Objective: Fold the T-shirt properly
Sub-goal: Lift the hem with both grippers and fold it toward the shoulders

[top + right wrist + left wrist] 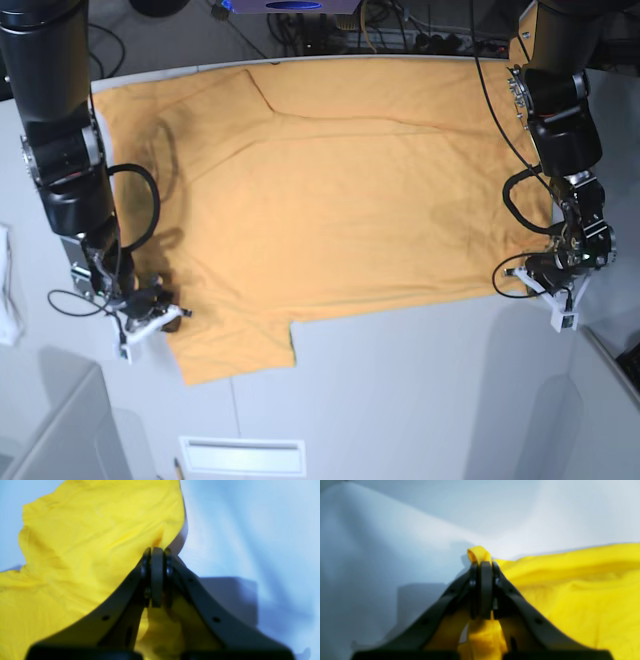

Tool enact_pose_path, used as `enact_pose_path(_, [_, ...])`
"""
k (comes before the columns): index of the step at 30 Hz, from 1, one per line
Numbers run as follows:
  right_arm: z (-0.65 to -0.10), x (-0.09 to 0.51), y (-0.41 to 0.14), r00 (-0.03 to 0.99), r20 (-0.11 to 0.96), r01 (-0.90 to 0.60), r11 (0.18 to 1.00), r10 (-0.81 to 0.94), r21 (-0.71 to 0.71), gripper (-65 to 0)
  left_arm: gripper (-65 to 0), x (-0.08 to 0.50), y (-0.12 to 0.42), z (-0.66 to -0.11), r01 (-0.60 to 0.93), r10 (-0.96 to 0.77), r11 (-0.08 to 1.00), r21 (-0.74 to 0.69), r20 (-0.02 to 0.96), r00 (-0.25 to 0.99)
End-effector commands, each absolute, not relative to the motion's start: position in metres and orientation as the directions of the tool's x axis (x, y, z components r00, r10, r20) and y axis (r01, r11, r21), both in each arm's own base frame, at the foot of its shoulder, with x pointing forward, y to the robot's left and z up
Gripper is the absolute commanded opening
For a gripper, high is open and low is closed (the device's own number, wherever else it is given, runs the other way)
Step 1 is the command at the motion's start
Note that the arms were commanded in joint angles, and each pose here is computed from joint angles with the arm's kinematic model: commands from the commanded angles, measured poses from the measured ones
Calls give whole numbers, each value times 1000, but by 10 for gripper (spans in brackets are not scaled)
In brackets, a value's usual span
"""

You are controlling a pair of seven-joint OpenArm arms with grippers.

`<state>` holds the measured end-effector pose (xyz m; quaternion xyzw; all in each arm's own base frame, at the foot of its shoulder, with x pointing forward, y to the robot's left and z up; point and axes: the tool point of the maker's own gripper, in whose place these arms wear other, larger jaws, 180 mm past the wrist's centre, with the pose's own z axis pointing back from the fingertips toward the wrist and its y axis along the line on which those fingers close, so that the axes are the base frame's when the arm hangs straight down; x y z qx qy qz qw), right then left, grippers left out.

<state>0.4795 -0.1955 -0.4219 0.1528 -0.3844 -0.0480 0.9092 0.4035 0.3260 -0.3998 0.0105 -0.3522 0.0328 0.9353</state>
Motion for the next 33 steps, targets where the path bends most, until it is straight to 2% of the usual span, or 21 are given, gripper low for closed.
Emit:
enact_pose_path(1, [-393,500,-206,640,737,-39,949,-217,314,-650,-650,419,335,-374,-73,42,997,13,712,701])
enact_pose_path(5, [-389,501,-216,633,743,-31,953,-216,303,-650,-650,416,334,-375,-71,41,997,12,714,699])
enact_pose_path(11, [-386,501,-228,626,750,-23,957,-212,289,-650,-650,420,325,-369,-79,120,993,-90,717,686])
enact_pose_path(19, [-362,502,-238,577,801,-83,964,-161,254,-650,-650,417,326,-338,-41,44,999,-22,742,669])
enact_pose_path(27, [-373,493,-239,605,781,-79,964,-155,253,-650,-650,405,329,-346,-43,38,999,-11,724,689])
enact_pose_path(33, [-379,485,-250,616,773,-64,969,-151,240,-650,-650,396,323,-334,-11,-21,999,38,751,660])
